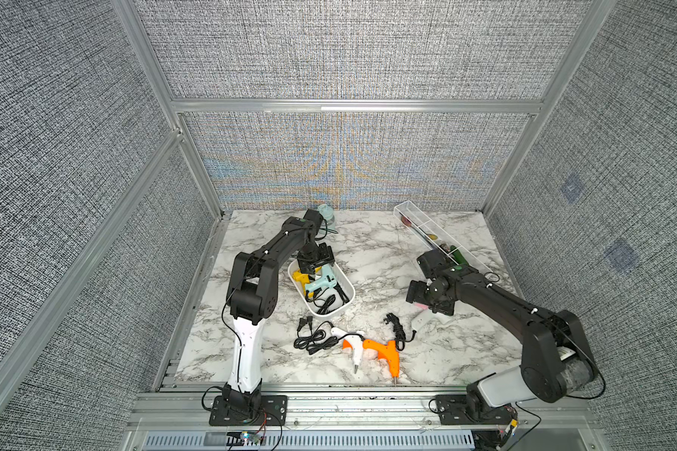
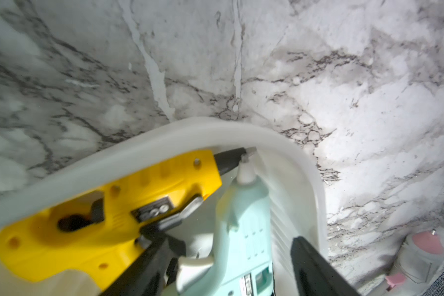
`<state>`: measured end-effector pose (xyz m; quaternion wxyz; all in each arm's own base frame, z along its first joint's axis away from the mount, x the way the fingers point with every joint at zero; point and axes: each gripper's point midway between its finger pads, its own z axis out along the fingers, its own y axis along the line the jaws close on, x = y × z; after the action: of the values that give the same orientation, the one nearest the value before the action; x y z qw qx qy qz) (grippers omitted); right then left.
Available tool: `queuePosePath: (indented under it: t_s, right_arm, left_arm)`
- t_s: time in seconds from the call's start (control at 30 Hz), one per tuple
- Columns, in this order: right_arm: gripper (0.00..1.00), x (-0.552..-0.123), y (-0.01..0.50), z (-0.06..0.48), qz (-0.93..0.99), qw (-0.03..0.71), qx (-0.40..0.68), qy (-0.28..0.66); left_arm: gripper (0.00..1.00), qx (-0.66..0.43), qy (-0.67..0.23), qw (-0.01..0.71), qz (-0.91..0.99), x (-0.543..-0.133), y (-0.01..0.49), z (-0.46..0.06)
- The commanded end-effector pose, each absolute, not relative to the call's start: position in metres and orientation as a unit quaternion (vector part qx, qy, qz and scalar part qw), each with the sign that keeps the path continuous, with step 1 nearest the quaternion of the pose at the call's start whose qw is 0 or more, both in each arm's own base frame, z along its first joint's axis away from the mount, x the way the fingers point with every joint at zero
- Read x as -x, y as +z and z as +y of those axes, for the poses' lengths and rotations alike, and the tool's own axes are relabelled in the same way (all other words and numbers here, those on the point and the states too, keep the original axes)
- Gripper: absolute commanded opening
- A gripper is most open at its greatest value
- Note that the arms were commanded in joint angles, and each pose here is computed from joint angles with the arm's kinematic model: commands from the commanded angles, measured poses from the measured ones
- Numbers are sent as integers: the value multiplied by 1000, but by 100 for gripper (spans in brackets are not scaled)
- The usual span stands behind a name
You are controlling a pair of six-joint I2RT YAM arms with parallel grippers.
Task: Put the hot melt glue gun into the storage box
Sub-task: Place the hot melt adhesive gun in the storage box, then pick up the hot melt adhesive gun from the center of the board.
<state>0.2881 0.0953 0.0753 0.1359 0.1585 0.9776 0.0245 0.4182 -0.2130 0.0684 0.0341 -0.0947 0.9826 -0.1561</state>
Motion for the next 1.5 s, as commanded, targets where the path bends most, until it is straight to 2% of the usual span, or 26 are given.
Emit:
queuePosePath:
  t_s: [0.0, 0.2, 0.37, 0.53, 0.73, 1.0, 1.3, 1.47]
  right_arm:
    - [96, -288, 81, 97, 978, 137, -155, 28]
    - [96, -274, 92, 124, 981, 128, -138, 53]
    - [96, -219, 72, 185, 991, 65, -89, 77]
    - [96, -178, 52, 208, 996, 21, -58, 68]
    - [96, -143, 25, 205, 998, -29, -38, 44]
    - [96, -141, 13, 202, 997, -36, -42, 55]
    - [96, -144, 41, 207, 996, 21, 28, 80]
    - [95, -134, 35, 204, 996, 10, 68, 59]
  left_arm:
    - [99, 86, -161, 52, 982, -418, 92, -210]
    - [99, 68, -182, 112, 975, -406, 167, -207]
    - [100, 61, -160, 152, 973, -389, 207, -188]
    - [96, 72, -114, 166, 977, -376, 211, -158]
    - [95, 78, -111, 168, 976, -372, 212, -144]
    - [95, 82, -110, 168, 976, -367, 211, -139]
    - [95, 83, -112, 176, 974, -365, 219, -137]
    - [95, 81, -114, 177, 974, -365, 222, -138]
